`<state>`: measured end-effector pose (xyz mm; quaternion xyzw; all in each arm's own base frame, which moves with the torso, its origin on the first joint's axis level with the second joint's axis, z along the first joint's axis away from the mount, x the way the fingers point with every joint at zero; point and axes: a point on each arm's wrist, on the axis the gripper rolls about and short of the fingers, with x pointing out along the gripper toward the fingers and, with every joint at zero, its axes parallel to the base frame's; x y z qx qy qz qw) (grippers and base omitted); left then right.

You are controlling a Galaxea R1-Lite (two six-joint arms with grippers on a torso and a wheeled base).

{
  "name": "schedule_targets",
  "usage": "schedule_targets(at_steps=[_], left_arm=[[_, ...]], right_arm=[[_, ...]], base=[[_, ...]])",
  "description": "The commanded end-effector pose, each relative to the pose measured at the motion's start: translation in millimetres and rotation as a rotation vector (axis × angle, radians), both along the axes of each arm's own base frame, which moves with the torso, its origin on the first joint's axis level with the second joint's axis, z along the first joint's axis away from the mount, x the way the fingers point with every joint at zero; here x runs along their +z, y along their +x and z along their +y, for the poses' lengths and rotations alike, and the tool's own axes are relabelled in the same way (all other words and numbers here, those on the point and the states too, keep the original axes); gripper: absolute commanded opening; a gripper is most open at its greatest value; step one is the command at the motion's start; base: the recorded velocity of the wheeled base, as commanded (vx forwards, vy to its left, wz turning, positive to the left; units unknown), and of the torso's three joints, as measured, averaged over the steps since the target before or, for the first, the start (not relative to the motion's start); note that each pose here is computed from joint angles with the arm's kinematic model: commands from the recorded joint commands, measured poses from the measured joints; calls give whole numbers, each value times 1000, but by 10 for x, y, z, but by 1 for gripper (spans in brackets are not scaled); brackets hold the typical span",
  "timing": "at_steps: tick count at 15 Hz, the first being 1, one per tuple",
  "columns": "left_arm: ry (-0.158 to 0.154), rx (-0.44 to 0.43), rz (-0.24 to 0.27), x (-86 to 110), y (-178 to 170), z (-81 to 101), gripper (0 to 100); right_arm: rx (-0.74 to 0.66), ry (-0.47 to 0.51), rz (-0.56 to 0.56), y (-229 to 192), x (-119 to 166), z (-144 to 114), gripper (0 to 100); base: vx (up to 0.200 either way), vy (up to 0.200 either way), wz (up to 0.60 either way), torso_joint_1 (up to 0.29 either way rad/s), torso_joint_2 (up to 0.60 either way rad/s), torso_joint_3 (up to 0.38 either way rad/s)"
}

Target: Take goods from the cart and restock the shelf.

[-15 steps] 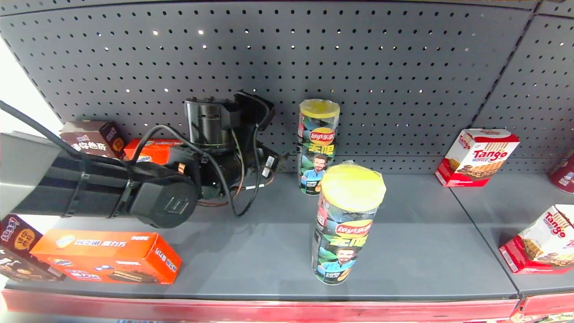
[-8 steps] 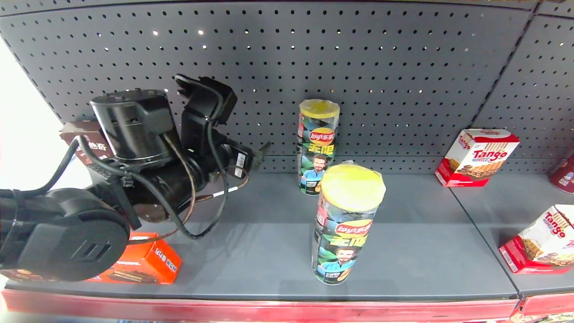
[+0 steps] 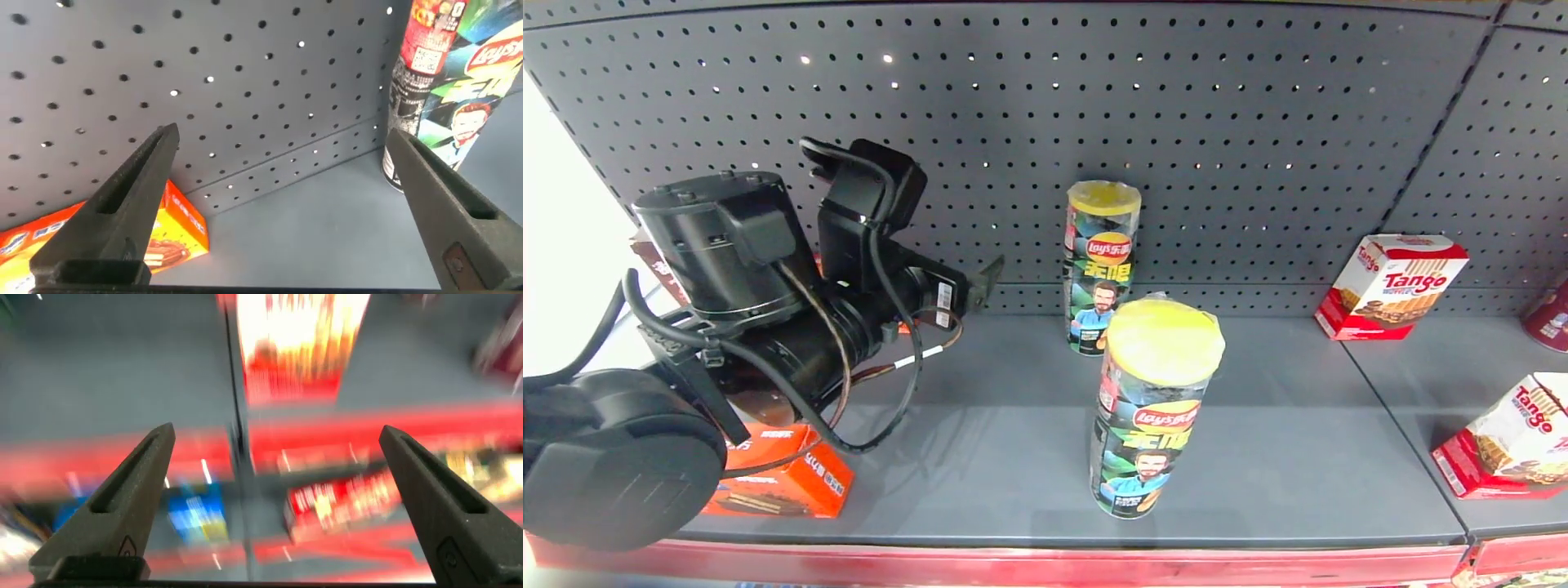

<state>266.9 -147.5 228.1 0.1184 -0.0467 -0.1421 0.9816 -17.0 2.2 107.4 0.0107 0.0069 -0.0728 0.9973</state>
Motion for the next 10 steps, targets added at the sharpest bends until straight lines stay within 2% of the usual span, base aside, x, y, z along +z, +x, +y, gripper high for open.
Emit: schedule_targets(at_steps=[1,2,4,6,7,8,10], left_arm=[[-7,2,-6,24,-58,39,100],[-10,-6,-11,9,-76,27,100],[-9,-7,-10,2,-80,24,100],[-7,-6,-7,-9,-81,30,100],[-7,-6,-7,-9,-81,30,100],[-1,-3,0,-45,-90,46,100],[0,-3,3,-63,-99,56,100]], right_arm=[[38,131,-91,470,1475,-56,100],[163,34,8,719,1474,-48,100],[264,-73,139,1028,1327,-22,100],[403,-120,156,1374,1329,135,100],[403,-120,156,1374,1329,135,100],[507,-132,171,1678,1298,340,100],[596,-154,194,1855,1243,565,100]], base=[[0,0,0,0,0,0],[0,0,0,0,0,0],[0,0,0,0,0,0],[0,0,0,0,0,0],[0,0,0,0,0,0],[0,0,0,0,0,0],[0,0,0,0,0,0]])
